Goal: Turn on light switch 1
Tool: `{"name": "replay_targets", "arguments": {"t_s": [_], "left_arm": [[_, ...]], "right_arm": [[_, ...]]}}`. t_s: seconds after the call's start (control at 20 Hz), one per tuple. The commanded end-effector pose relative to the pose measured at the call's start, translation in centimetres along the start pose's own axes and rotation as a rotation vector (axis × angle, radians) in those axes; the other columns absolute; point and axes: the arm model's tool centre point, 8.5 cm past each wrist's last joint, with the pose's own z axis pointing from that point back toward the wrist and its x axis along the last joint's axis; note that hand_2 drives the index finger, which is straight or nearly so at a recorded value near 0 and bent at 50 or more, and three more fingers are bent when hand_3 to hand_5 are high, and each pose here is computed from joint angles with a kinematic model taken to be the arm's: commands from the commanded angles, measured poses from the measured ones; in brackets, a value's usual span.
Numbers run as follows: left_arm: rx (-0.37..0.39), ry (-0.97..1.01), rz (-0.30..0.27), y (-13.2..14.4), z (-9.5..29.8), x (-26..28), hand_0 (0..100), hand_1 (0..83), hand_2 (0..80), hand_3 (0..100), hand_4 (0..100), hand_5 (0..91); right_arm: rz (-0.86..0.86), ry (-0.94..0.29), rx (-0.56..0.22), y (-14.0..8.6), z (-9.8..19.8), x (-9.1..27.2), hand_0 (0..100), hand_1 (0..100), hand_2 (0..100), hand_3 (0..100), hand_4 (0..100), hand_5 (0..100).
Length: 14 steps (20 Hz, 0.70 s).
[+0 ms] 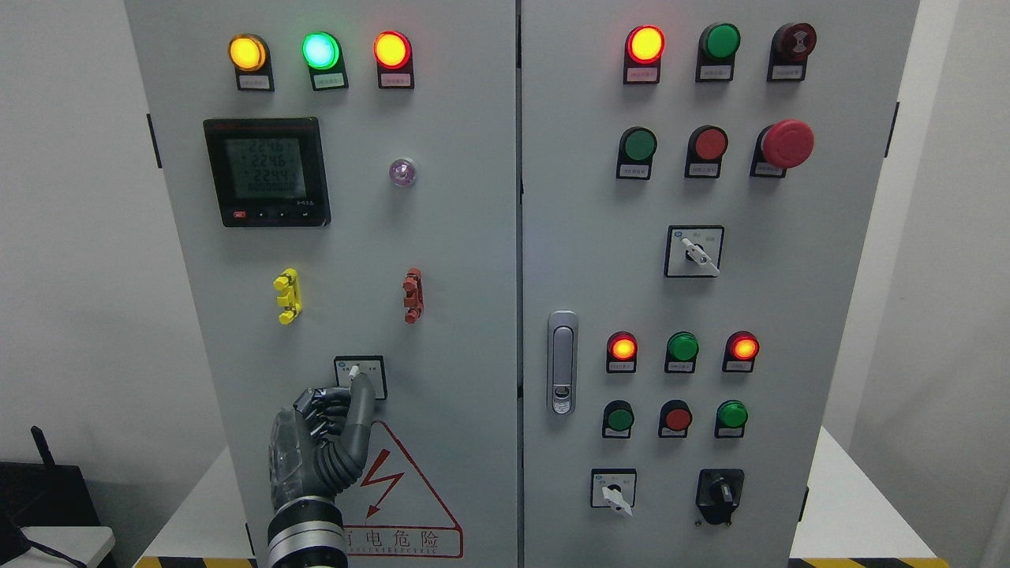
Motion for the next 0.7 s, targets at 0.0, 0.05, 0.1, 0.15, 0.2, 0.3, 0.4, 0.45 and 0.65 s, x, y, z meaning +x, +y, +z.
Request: {"name": "replay_targets", "arguments": {"t_s": [0.0,0.05,0.1,0.15,0.2,0.3,0.4,0.45,0.65], "left_arm": [[-0.002,-0.003,-0.001,-0.08,0.03,0.08,46,41.1,53.2,72,82,79.6],[-0.003,-0.002,-0.002,-0.1,0.02,0.04,46,40.7,53.3,72,82,79.6],[-0.004,-0.005,-0.001,-0.14,0.03,0.15,46,40.5,53.3,72,82,79.6],[-0.004,-0.005,-0.001,-0.14,0.03,0.15,47,40.4,53.3,72,82,79.6],[-0.003,-0.003,-0.002,-0.1,-0.01,0.1,47,39.6,53.4,72,82,79.6],[-0.004,-0.003,-0.002,-0.15,0.01,0.11,47,38.8,53.5,72,82,79.7],[-0.004,-0.003,-0.002,-0.15,0.01,0.11,48,37.0,53.6,72,83,79.9],[-0.004,-0.003,-0.002,-0.15,0.01,0.11,49,36.8,53.6,72,83,79.9],[-0.008,-0.003,0.0,-0.26,0.05,0.12,52,35.7,53.7,72,83,80.1]], "right_arm": [[-0.017,0.001,0.002,0.02,0.0,-0.01,12,39,0,0,0,0],[-0.018,0.001,0.002,0.02,0.0,-0.01,12,39,0,0,0,0],[-0.017,0.001,0.002,0.02,0.0,-0.01,12,39,0,0,0,0],[-0.018,0.001,0.002,0.02,0.0,-0.01,12,39,0,0,0,0],[-0.017,0.001,0.002,0.02,0.0,-0.01,12,39,0,0,0,0],[-0.017,0.001,0.002,0.02,0.0,-0.01,12,39,0,0,0,0],[-0.017,0.001,0.002,0.02,0.0,-0.01,12,39,0,0,0,0],[-0.017,0.001,0.002,0.02,0.0,-0.01,12,39,0,0,0,0],[-0.017,0.001,0.002,0.02,0.0,-0.01,12,39,0,0,0,0]]}}
